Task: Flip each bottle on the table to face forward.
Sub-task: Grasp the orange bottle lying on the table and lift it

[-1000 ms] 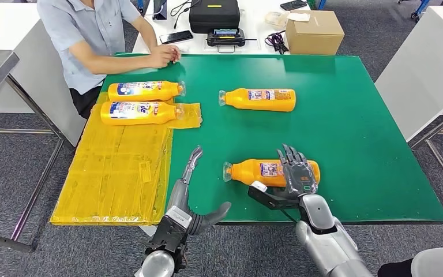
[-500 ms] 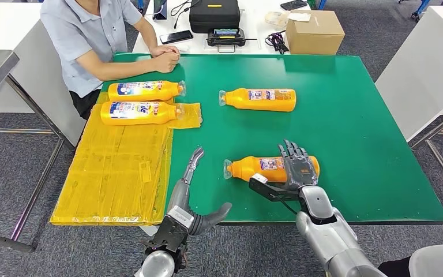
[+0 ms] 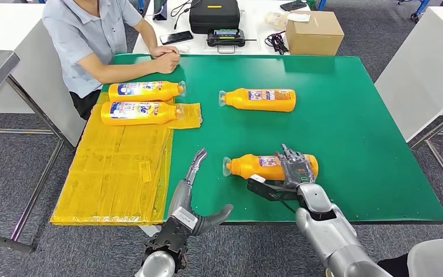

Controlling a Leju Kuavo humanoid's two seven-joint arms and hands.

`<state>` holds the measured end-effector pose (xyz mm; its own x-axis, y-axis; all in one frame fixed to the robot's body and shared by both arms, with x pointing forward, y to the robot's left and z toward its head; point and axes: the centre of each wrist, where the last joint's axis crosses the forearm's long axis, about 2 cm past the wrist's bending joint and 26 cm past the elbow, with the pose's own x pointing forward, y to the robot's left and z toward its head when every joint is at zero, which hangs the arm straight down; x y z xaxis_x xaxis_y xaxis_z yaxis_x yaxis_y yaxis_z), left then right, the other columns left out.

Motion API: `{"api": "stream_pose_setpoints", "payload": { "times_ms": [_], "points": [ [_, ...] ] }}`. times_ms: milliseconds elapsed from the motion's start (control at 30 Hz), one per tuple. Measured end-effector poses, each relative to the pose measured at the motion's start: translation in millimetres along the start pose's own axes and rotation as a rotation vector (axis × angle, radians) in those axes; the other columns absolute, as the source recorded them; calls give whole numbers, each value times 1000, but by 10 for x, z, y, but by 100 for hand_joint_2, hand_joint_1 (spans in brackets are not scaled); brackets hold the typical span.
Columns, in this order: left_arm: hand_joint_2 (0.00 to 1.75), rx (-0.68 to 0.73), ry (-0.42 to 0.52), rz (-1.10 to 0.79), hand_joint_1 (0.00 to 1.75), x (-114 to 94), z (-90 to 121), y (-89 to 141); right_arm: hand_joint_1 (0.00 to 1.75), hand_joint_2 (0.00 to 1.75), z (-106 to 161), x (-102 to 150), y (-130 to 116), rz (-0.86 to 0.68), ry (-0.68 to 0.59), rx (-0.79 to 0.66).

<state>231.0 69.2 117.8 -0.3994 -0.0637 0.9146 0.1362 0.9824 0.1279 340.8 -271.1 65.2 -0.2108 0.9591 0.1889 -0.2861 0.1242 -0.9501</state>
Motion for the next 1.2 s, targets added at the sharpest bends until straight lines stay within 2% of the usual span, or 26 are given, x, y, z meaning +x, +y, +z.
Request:
{"api": "stream_pose_setpoints", "payload": {
  "times_ms": [133,367,567,733,867,1000,1067,1200],
  "points": [
    [175,-5,-2,0,0,0,-1,0,175,175,-30,-80,-84,-81,-62,33],
    [175,-7,-6,1,0,0,-3,0,175,175,-34,-135,-120,-114,-83,46],
    [175,-6,-41,12,0,3,-51,5,175,175,-19,-280,-199,-347,-174,82],
    [175,13,-58,11,0,2,-79,3,175,175,17,-349,-224,-436,-190,72],
    [175,83,-90,22,0,6,-84,2,175,175,63,-315,-188,-522,-242,30],
    [175,251,-133,77,0,18,-115,12,175,175,150,-58,-91,-612,-323,-61],
    [175,325,-66,167,0,11,-130,19,175,175,206,130,-53,-633,-358,-115],
    [175,366,176,417,0,-21,-113,5,175,175,280,468,-91,-652,-419,-241]
  ]
}}
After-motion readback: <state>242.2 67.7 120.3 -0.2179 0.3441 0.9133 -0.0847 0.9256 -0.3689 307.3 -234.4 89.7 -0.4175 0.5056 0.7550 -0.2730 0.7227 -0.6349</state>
